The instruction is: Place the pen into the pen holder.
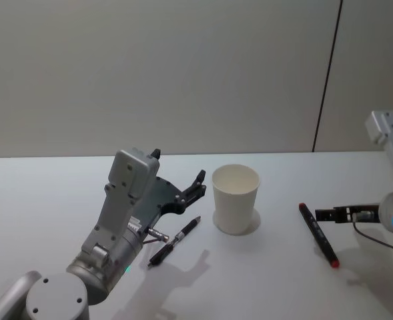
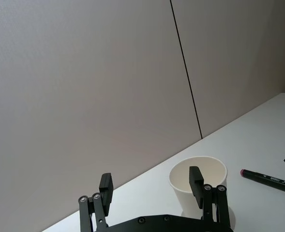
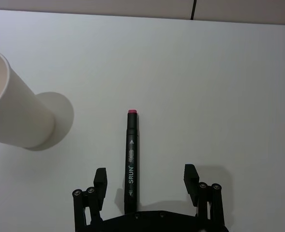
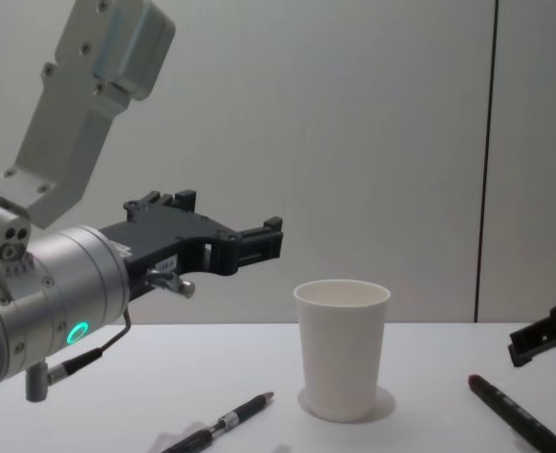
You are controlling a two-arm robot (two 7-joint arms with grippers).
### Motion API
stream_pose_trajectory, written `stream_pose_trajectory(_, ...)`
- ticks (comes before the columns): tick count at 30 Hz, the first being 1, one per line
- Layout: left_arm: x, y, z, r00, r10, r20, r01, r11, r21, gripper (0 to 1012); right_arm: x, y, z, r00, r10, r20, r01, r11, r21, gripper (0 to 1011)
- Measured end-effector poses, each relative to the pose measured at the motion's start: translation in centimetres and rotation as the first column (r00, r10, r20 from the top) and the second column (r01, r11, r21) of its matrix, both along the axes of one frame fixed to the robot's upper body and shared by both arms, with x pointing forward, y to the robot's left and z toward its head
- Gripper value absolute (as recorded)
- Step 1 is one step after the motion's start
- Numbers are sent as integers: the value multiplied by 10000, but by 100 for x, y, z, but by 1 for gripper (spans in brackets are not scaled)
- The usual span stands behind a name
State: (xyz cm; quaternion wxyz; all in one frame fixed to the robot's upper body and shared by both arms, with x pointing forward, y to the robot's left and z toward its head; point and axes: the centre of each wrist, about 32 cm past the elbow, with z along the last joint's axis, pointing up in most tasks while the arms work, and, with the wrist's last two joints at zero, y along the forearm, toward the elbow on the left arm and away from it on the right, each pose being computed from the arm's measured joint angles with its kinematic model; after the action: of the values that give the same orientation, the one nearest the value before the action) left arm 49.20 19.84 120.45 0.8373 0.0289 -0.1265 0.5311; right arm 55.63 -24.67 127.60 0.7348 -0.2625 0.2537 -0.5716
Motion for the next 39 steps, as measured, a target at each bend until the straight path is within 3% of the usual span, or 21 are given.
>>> stream_pose_trajectory(19,0,0,0,10000,0,0,0,10000,0,1004,256,74,-96,9975,135,-690,-134,9999,12,1002)
stream_pose_trajectory(39,0,0,0,10000,0,0,0,10000,-1,1004,424,174,-214,9959,280,-863,-283,9996,-20,1002)
